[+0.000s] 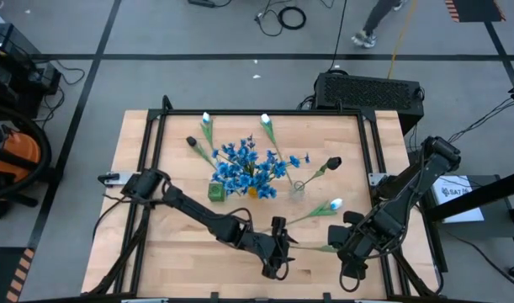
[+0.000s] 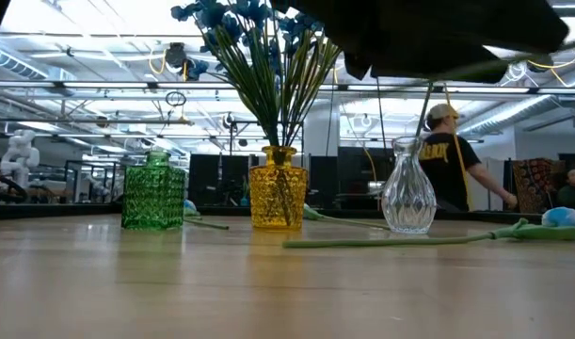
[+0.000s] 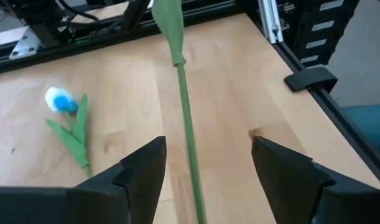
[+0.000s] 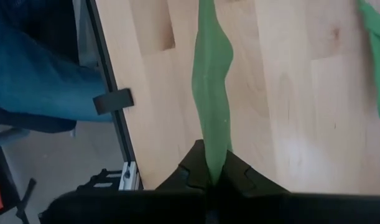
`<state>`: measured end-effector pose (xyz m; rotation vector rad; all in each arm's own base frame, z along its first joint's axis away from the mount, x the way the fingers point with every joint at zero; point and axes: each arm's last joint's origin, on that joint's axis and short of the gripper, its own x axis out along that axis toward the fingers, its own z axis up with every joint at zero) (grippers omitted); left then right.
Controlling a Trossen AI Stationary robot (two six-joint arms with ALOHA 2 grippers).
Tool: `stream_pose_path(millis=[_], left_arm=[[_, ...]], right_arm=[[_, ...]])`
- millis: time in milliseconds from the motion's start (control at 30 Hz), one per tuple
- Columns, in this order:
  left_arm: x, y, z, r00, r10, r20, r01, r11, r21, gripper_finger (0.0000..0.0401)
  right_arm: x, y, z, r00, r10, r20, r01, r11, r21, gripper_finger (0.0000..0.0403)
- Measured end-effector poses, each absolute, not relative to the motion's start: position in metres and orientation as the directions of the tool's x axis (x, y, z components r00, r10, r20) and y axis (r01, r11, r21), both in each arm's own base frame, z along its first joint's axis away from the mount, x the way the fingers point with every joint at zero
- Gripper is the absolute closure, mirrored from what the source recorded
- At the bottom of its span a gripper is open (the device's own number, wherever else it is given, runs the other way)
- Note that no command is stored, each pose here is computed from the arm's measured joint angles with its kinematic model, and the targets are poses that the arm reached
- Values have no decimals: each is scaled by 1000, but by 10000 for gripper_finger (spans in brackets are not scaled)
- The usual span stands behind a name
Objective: Sort flowers into vase by color
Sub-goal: Put the bottom black flower into the transparent vase
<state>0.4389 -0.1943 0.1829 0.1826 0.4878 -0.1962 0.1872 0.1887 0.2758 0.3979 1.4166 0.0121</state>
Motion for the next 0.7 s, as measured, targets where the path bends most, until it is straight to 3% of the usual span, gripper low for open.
stream_pose_path(millis=[267,700], left_arm=[[439,-190,181,856,-128,-501,219,968,126,218],[440,-188,182,860,-122,-495,211,969,128,393]], right_arm=[[189,189,276,184,250,-951,219,932,288,402],[191,190,277,222,250,-943,244,922,302,403]])
